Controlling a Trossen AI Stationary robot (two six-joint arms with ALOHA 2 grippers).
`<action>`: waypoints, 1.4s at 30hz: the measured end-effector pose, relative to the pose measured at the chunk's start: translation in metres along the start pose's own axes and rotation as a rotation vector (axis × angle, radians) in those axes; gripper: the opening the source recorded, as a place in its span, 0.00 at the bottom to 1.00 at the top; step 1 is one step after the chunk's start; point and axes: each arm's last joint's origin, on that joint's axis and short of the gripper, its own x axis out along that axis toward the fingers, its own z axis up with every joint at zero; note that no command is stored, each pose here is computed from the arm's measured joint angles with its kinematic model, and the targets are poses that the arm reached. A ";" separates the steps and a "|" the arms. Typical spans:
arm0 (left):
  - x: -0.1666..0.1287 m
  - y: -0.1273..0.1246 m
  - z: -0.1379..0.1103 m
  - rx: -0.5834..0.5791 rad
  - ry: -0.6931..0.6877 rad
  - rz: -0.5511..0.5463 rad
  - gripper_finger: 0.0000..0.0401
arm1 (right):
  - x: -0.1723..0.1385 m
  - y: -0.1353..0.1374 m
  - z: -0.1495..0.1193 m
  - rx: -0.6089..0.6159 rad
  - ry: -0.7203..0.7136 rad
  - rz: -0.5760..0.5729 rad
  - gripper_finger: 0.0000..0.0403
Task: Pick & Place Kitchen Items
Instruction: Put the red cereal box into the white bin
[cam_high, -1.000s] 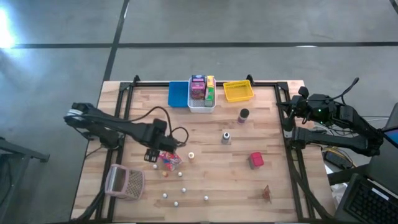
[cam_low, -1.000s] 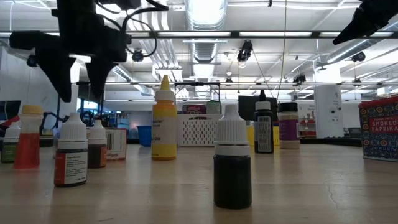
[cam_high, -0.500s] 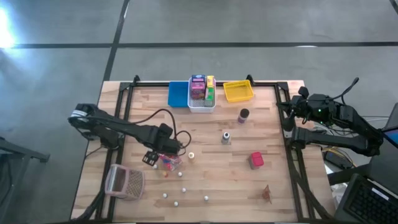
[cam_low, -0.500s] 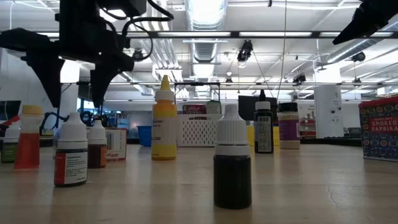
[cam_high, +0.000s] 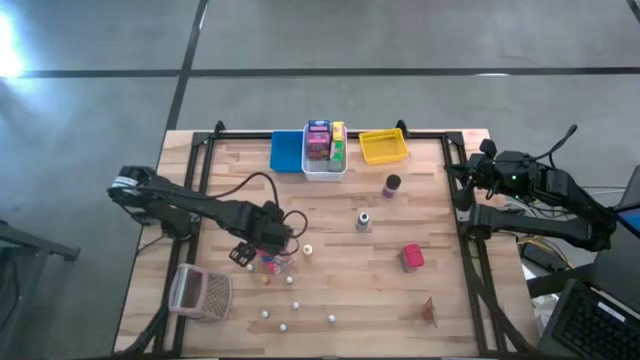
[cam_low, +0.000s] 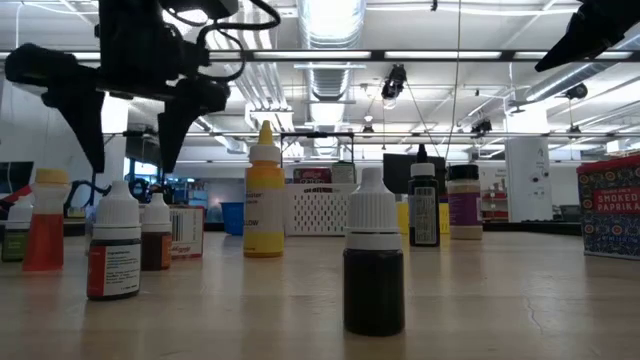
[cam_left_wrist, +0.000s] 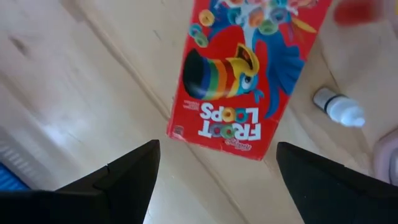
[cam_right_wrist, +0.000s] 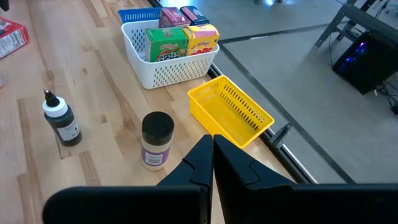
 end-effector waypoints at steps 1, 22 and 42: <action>-0.001 0.000 0.000 -0.039 0.004 0.001 0.81 | 0.000 0.000 0.000 0.000 0.000 0.000 0.02; -0.002 0.005 0.002 -0.349 -0.021 0.115 0.81 | 0.000 0.000 0.000 -0.001 0.001 0.000 0.02; -0.006 0.006 0.005 -0.296 -0.042 0.144 0.81 | 0.000 0.000 0.000 0.000 0.000 0.001 0.02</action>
